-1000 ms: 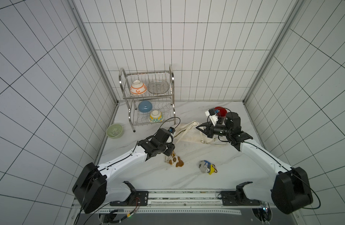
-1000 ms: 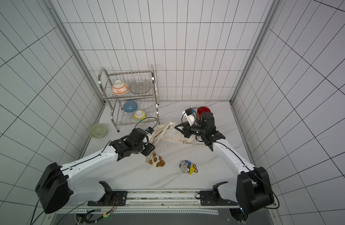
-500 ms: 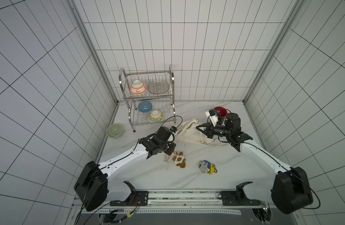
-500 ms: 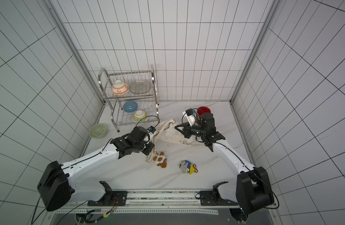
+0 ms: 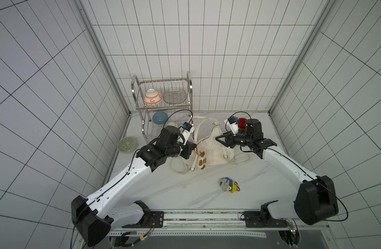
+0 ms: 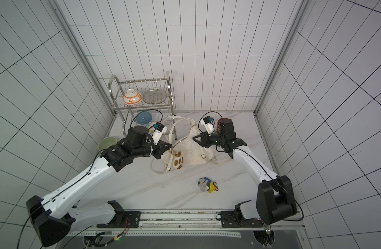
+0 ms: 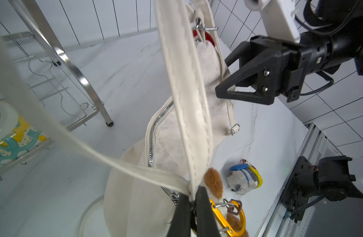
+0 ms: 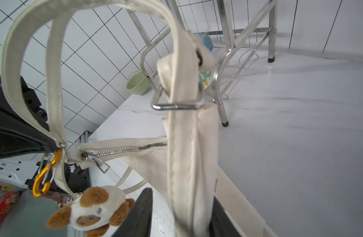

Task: Remove the decoration from the bag
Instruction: Adjust the bag at the center of the board.

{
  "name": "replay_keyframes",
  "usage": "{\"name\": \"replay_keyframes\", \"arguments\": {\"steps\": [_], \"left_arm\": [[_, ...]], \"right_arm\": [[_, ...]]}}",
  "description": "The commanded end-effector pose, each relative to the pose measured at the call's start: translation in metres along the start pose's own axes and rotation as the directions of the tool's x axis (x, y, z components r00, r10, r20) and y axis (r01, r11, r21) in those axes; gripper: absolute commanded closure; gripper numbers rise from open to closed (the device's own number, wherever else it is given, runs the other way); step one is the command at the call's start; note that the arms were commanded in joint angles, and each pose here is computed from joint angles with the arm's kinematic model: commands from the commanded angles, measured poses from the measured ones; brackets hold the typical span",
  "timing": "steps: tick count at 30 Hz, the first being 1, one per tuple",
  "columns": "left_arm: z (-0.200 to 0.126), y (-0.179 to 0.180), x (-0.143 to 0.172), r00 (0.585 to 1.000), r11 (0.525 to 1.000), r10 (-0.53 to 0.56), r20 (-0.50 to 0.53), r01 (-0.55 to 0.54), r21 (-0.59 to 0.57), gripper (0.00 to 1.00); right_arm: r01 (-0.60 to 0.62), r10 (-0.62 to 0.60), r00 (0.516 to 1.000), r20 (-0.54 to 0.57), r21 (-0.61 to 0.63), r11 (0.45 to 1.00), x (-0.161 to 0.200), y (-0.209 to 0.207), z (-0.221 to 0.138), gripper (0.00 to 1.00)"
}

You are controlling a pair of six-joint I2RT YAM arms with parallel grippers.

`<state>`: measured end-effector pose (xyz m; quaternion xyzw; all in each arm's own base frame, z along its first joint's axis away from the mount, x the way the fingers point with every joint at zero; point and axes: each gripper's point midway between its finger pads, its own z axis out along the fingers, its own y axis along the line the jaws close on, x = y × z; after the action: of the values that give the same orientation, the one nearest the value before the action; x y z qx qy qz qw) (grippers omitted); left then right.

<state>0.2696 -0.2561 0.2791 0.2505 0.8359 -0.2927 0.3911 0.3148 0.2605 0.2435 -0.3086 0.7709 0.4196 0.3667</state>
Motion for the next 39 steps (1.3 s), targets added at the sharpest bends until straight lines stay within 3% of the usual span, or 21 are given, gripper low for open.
{"name": "replay_keyframes", "arguments": {"steps": [1, 5, 11, 18, 23, 31, 39], "left_arm": [[0.001, 0.001, -0.037, 0.992, 1.0, 0.016, 0.129, -0.014, -0.012, 1.0], [0.011, 0.015, -0.051, 0.984, 0.996, 0.043, 0.175, -0.027, -0.088, 1.0], [0.029, 0.026, -0.054, 0.99, 0.99, 0.039, 0.134, -0.021, -0.136, 1.0], [0.038, 0.024, -0.055, 0.995, 0.994, 0.004, 0.101, 0.007, -0.109, 1.0], [0.035, 0.004, -0.058, 0.997, 0.999, -0.04, 0.068, 0.04, 0.0, 1.0], [0.031, -0.004, -0.061, 0.996, 1.0, -0.02, 0.088, 0.018, 0.026, 1.0], [0.028, -0.003, -0.068, 0.992, 1.0, -0.013, 0.128, 0.015, -0.019, 1.0]], "right_arm": [[0.007, -0.005, 0.999, -0.033, 0.057, 0.998, -0.01, 0.006, -0.02, 0.51], [0.003, 0.005, 0.997, -0.075, 0.11, 0.994, -0.009, 0.018, -0.044, 0.48], [0.001, 0.011, 0.994, -0.11, 0.109, 0.994, -0.01, 0.043, -0.074, 0.45], [0.053, -0.055, 0.993, -0.104, -0.02, 0.998, -0.03, 0.085, -0.084, 0.5], [0.147, -0.161, 0.98, -0.113, -0.127, 0.981, -0.024, 0.112, -0.062, 0.56], [0.301, -0.31, 0.942, -0.128, -0.081, 0.95, -0.028, 0.102, -0.023, 0.6], [0.278, -0.281, 0.954, -0.101, -0.042, 0.96, -0.036, 0.098, 0.006, 0.67]]}}
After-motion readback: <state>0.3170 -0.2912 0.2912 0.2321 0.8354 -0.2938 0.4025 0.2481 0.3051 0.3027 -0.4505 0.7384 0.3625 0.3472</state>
